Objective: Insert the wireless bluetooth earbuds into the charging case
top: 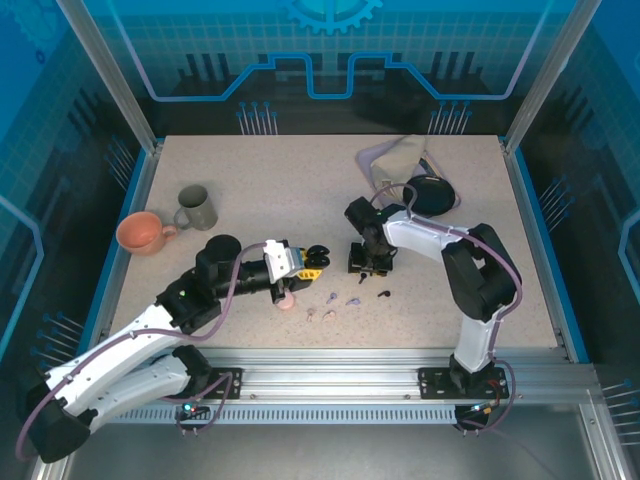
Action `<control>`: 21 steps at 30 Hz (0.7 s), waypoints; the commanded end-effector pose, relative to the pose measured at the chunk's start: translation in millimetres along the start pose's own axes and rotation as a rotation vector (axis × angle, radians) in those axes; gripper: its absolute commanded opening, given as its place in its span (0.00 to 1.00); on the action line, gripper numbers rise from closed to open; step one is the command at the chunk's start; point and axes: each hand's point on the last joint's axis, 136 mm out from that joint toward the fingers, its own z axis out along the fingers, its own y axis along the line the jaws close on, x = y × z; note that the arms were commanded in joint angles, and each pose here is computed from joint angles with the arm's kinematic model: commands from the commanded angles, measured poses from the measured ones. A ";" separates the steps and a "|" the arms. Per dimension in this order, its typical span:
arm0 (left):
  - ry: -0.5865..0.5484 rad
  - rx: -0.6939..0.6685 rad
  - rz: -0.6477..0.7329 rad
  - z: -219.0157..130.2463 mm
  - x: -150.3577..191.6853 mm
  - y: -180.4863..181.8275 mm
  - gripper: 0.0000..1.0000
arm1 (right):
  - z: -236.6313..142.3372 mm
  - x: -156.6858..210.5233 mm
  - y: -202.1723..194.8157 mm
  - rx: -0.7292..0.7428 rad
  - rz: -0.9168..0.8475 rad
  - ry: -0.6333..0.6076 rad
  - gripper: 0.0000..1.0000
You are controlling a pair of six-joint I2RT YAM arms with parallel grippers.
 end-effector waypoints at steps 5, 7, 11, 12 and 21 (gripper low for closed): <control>-0.009 0.028 0.020 -1.8 -0.2 -7.5 0.03 | 9.8 3.7 4.6 0.045 -0.022 0.029 0.42; -0.009 0.028 0.021 -2.0 0.1 -7.6 0.03 | 12.5 4.3 4.6 0.052 -0.024 0.037 0.39; -0.009 0.027 0.020 -2.5 -0.1 -7.5 0.03 | 17.7 7.0 1.9 0.079 -0.027 0.049 0.39; -0.009 0.026 0.020 -2.6 -0.4 -7.4 0.03 | 18.6 6.9 0.4 0.088 -0.027 0.051 0.39; -0.008 0.027 0.024 -3.4 -0.6 -7.9 0.03 | 26.8 9.0 -2.0 0.116 -0.043 0.071 0.31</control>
